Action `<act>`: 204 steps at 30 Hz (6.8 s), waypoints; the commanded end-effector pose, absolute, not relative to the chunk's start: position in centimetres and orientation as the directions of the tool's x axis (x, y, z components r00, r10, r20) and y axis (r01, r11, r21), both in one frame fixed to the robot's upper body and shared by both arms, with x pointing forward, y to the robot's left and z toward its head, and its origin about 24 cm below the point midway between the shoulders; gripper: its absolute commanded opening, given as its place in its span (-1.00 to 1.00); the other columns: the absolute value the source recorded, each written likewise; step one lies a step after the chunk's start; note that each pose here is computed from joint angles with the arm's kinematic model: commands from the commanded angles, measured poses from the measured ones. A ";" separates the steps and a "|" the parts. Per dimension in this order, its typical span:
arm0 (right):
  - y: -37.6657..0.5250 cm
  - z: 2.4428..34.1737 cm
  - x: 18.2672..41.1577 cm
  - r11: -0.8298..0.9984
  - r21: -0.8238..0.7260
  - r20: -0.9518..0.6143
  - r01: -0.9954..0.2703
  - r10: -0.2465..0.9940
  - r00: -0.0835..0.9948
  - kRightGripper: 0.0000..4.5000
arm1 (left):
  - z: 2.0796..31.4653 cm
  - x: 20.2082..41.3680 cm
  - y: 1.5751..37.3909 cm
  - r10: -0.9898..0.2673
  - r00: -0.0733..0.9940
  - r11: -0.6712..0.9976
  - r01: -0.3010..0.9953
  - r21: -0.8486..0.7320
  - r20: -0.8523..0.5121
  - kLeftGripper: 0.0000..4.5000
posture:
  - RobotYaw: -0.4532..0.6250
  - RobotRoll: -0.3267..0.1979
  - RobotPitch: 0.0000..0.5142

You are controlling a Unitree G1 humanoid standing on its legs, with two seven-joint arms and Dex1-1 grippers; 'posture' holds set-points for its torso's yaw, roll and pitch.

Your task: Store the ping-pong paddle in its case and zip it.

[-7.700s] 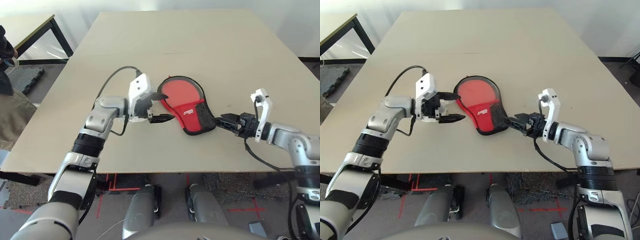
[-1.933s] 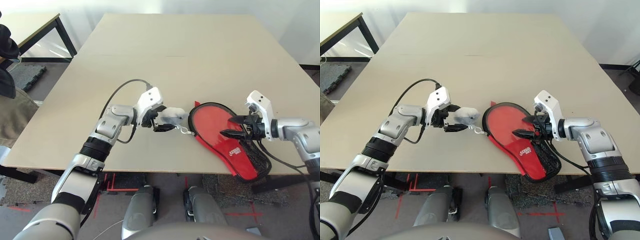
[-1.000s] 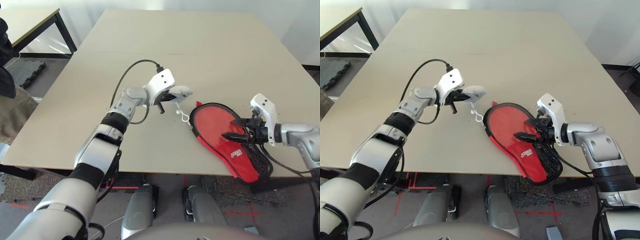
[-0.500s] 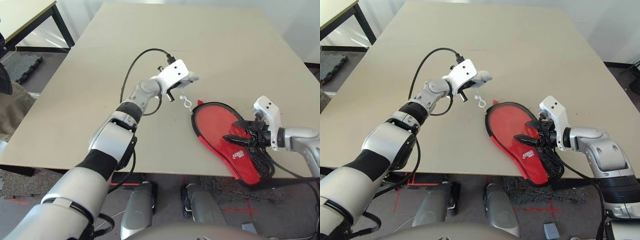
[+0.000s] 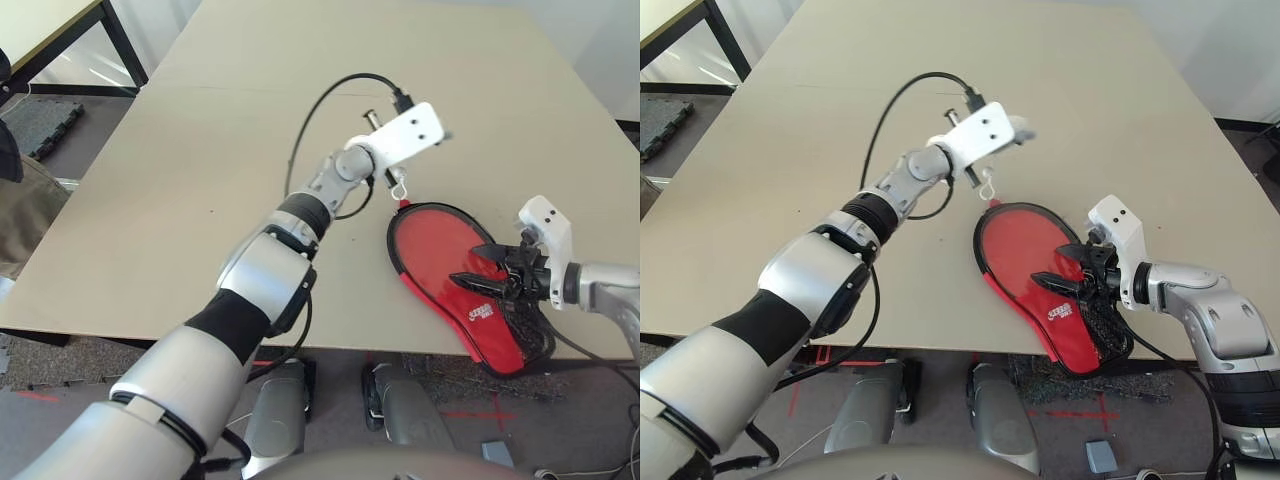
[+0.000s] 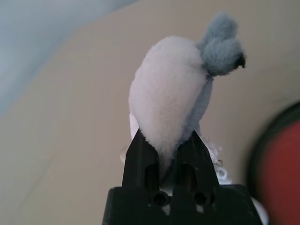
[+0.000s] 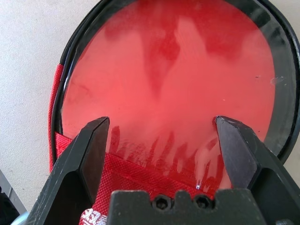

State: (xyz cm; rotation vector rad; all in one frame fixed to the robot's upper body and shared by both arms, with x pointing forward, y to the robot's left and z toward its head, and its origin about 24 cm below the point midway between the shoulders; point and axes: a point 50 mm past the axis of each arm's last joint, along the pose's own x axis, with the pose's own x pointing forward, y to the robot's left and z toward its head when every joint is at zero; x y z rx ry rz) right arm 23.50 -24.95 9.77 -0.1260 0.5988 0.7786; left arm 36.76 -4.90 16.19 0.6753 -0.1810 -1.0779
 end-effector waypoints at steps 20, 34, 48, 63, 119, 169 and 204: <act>-25.2 5.7 23.2 0.723 0.255 -0.671 -0.642 0.610 0.421 1.00 | 15.5 34.9 -5.2 -0.963 0.180 0.079 0.903 0.423 -0.203 0.78 | -0.33 0.25 -0.44; -25.0 5.5 24.0 0.711 0.254 -0.670 -0.656 0.618 0.410 1.00 | 16.4 35.9 -2.5 -0.974 0.177 0.120 0.935 0.335 -0.145 0.98 | -0.27 0.25 -0.47; -25.0 5.5 24.5 0.703 0.251 -0.671 -0.666 0.622 0.404 1.00 | 12.5 34.2 1.9 -0.926 0.036 -0.057 0.971 0.231 -0.377 0.98 | -0.24 0.25 -0.50; -25.8 6.2 24.8 0.703 0.232 -0.678 -0.672 0.612 0.407 1.00 | 9.2 33.0 0.4 -0.890 0.032 -0.059 0.981 0.186 -0.455 0.98 | -0.28 0.25 -0.49; -26.8 12.8 33.6 0.786 0.128 -0.393 -0.605 0.600 0.696 0.72 | 6.6 32.4 -0.2 -0.827 0.002 -0.092 0.986 0.138 -0.562 1.00 | -0.25 0.25 -0.49; -37.1 11.3 30.6 0.956 -0.012 -0.453 -0.293 0.256 0.854 -0.97 | 5.8 31.6 -0.5 -0.810 -0.037 -0.129 0.985 0.116 -0.586 1.00 | -0.28 0.25 -0.35; -37.2 9.0 15.3 0.775 0.410 -0.819 -0.482 0.545 0.179 -0.98 | 6.3 31.8 -1.6 -0.822 -0.035 -0.131 0.983 0.129 -0.568 1.00 | -0.35 0.25 -0.31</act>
